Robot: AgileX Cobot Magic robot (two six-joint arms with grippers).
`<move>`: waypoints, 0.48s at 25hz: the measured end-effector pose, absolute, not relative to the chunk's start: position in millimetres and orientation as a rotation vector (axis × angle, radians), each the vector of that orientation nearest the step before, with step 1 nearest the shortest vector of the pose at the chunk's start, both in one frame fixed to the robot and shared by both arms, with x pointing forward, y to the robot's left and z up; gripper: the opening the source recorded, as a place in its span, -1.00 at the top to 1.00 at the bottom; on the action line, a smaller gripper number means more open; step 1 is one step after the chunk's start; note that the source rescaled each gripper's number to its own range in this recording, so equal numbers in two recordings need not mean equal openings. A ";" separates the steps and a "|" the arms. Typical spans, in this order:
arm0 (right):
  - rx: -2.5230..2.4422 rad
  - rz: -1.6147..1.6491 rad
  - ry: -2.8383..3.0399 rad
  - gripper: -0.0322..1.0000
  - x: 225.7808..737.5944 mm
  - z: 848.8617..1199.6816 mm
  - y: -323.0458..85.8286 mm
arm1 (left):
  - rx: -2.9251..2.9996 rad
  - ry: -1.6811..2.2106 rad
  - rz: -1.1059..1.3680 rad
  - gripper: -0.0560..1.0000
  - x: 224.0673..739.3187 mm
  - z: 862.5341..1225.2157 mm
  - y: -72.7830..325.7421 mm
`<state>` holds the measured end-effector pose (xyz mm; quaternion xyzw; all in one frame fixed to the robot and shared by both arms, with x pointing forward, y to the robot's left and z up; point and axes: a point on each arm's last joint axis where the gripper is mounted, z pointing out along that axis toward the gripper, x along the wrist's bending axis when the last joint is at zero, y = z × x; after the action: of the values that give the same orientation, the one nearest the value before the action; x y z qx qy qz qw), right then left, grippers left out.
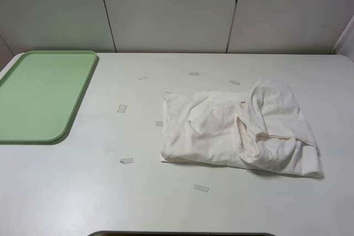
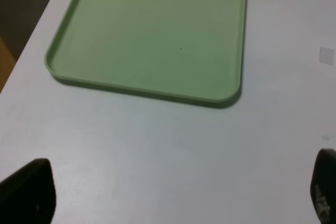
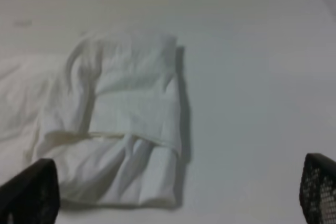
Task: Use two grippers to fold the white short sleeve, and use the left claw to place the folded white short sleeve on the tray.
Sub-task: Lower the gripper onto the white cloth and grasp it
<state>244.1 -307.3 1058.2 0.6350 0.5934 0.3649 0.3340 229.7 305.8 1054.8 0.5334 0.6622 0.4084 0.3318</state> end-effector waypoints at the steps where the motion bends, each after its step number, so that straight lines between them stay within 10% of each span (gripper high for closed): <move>1: 1.646 0.967 1.518 -1.00 240.9 1057.4 -307.8 | 1.394 1.731 1.067 -0.95 229.7 1054.8 305.8; 12: 1.615 0.992 1.435 -1.00 235.6 1053.7 -308.8 | 1.394 1.731 1.067 -0.95 229.7 1054.8 305.8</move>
<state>235.6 -308.8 1053.7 0.6304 0.5601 0.3871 0.3730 229.7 305.8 1054.8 0.5334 0.6622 0.4084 0.3318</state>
